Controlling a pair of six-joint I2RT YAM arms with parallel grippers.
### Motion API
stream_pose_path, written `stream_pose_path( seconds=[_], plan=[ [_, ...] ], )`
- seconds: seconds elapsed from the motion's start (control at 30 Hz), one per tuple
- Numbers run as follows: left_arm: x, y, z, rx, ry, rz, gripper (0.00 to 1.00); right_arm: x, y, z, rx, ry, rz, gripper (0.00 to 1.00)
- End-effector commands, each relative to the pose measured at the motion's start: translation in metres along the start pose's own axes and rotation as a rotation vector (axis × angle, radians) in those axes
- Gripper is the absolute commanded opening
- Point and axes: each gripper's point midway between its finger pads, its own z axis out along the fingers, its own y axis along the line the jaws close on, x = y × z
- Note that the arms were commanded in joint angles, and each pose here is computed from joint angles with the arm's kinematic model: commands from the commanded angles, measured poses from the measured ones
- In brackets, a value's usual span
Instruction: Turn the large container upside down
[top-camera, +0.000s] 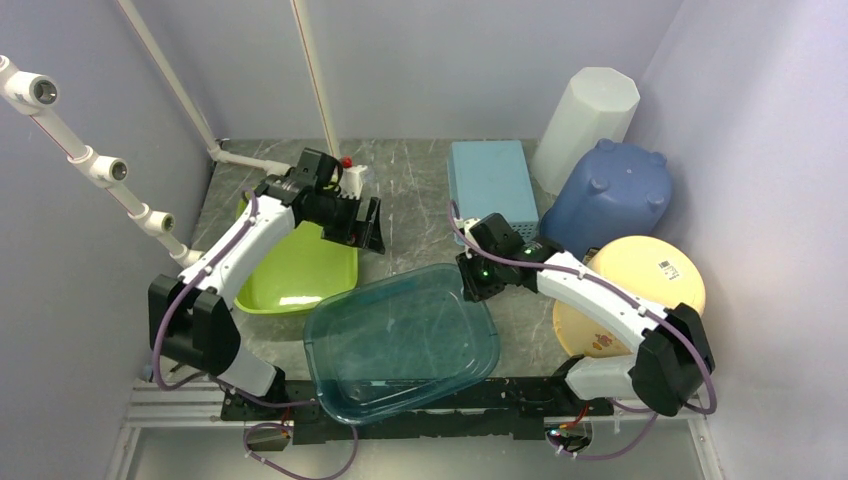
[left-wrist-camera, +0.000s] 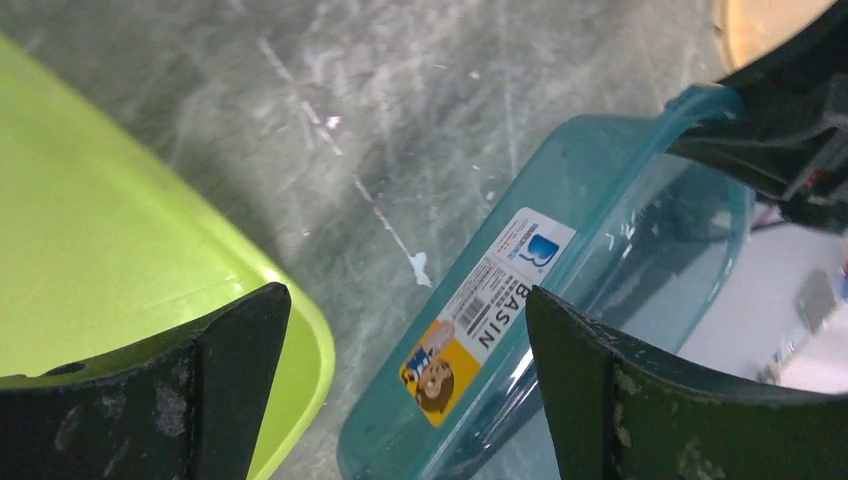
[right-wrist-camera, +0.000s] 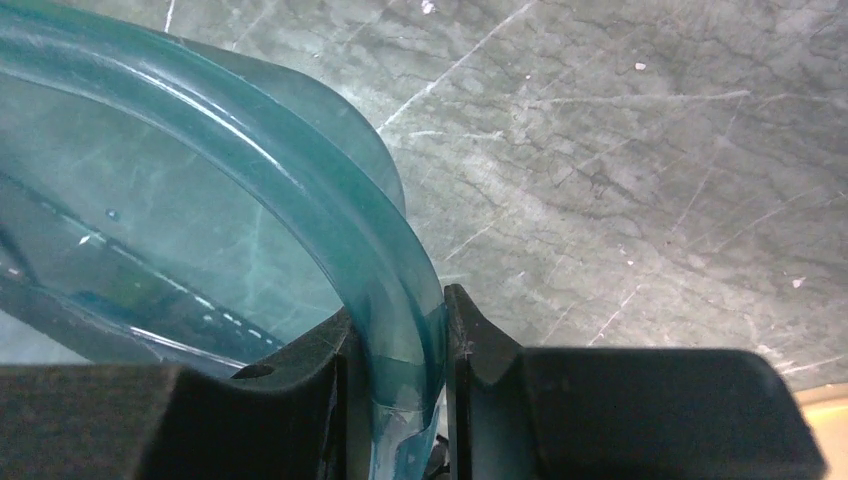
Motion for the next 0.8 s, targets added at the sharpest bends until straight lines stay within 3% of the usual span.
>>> stream_pose_path(
  seconds=[0.0, 0.33, 0.53, 0.63, 0.77],
  plan=[
    [0.003, -0.041, -0.007, 0.272, 0.063, 0.138, 0.93, -0.02, 0.015, -0.024, -0.051, -0.065, -0.061, 0.0],
    [0.024, -0.099, -0.036, 0.575, 0.123, 0.227, 0.94, -0.049, -0.005, -0.052, 0.087, -0.233, 0.001, 0.0],
    [0.05, -0.09, -0.019, 0.422, 0.233, 0.254, 0.92, -0.073, 0.008, -0.079, 0.02, -0.405, -0.056, 0.0],
    [0.051, -0.09, -0.018, 0.393, 0.23, 0.264, 0.91, -0.082, 0.011, -0.092, 0.008, -0.476, -0.085, 0.0],
    [0.045, -0.101, -0.025, 0.394, 0.213, 0.296, 0.73, -0.088, 0.006, -0.102, 0.038, -0.523, -0.091, 0.0]
  ],
)
